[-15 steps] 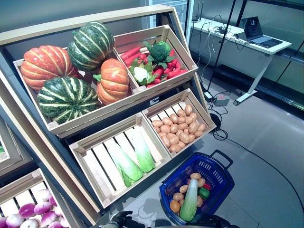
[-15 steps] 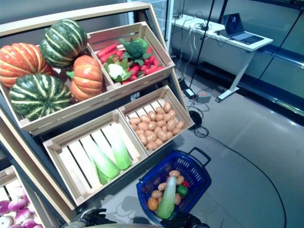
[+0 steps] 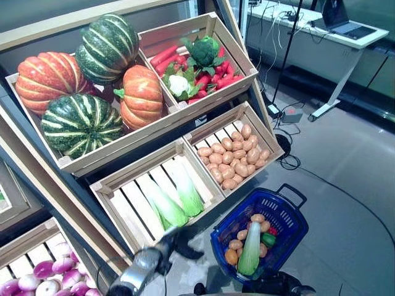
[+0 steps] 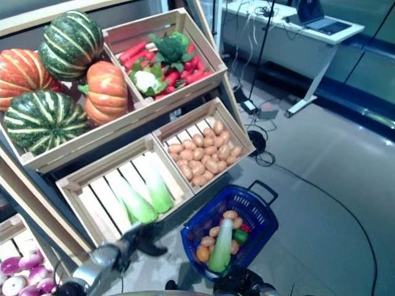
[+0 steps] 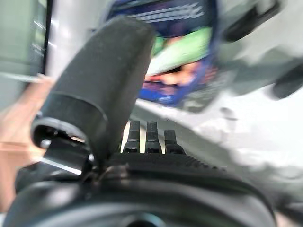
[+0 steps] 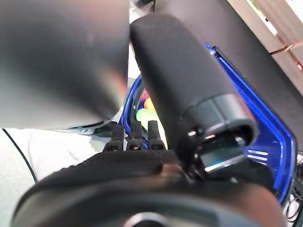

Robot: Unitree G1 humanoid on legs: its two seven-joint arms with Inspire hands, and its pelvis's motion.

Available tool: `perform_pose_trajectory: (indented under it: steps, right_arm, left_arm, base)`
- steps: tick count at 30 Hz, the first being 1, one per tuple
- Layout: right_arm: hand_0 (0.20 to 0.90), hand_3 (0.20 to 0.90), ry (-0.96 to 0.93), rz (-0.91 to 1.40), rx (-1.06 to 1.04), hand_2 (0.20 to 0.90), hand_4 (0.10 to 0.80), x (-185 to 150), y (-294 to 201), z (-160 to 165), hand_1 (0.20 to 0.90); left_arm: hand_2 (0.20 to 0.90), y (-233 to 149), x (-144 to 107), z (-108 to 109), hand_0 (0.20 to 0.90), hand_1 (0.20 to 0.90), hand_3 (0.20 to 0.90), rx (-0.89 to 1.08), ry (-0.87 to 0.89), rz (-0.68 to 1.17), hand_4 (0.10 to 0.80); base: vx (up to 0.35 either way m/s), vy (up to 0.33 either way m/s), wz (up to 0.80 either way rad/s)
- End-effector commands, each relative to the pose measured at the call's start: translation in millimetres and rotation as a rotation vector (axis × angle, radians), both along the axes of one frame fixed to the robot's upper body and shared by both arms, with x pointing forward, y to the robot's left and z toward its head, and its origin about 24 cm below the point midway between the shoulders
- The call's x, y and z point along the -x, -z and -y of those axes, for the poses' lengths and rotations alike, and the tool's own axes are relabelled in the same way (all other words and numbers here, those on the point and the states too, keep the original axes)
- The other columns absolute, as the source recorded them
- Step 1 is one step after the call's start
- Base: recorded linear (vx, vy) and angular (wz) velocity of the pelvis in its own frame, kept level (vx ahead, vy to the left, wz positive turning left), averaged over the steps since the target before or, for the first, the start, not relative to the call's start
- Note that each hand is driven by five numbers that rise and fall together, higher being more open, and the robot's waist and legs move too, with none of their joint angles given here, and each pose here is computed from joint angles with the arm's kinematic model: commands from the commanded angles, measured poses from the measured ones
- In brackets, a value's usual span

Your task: Put vegetables into the basket

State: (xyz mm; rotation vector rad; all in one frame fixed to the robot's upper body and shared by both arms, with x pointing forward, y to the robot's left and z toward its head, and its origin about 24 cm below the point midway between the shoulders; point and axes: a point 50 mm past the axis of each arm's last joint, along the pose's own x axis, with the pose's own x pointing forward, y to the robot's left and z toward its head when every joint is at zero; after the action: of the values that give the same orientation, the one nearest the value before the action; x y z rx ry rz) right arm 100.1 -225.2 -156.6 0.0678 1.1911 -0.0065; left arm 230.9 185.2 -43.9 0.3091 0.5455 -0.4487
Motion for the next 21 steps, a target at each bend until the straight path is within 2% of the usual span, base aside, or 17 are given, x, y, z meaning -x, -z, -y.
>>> perform_pose_trajectory:
  steps: [1, 5, 8, 9, 11, 14, 21]
  right_arm:
    - [0.9, 0.9, -0.042, 0.031, -0.031, 0.9, 0.8, -10, 1, -17, 0.9]
    - [0.9, 0.9, -0.019, 0.076, -0.003, 0.9, 0.8, -16, -3, -5, 0.9]
    - [0.9, 0.9, -0.001, 0.11, -0.004, 0.9, 0.8, -22, -7, 0, 0.9]
    - [0.9, 0.9, 0.012, 0.134, 0.0, 0.9, 0.8, -27, -10, 4, 0.9]
    - [0.9, 0.9, 0.017, 0.144, 0.002, 0.9, 0.8, -29, -10, 5, 0.9]
    - [0.9, 0.9, 0.03, 0.166, 0.018, 0.9, 0.8, -32, -13, 13, 0.9]
    - [0.9, 0.9, 0.013, 0.233, 0.032, 0.9, 0.8, -49, -22, 20, 0.9]
  left_arm:
    - [0.9, -64, -46, -1, 0.9, 0.9, 0.9, 0.028, 0.051, 0.257, 0.8]
    - [0.9, -117, -63, -13, 0.9, 0.9, 0.9, -0.071, 0.081, 0.489, 0.8]
    - [0.9, -134, -66, -23, 0.9, 0.9, 0.9, -0.197, 0.094, 0.579, 0.8]
    - [0.9, -147, -67, -33, 0.9, 0.9, 0.9, -0.297, 0.092, 0.629, 0.8]
    - [0.9, -152, -68, -37, 0.9, 0.9, 0.9, -0.34, 0.092, 0.646, 0.8]
    - [0.9, -173, -72, -59, 0.9, 0.9, 0.9, -0.63, 0.115, 0.736, 0.8]
    - [0.9, -204, -80, -76, 0.9, 0.9, 0.9, -1.011, 0.168, 0.838, 0.8]
  base:
    - [-0.043, -0.026, 0.02]
    - [-0.105, -0.018, 0.03]
    - [-0.086, -0.03, 0.16]
    - [-0.073, -0.035, 0.13]
    - [-0.069, -0.035, 0.05]
    - [-0.09, -0.052, 0.13]
    - [-0.067, -0.045, 0.11]
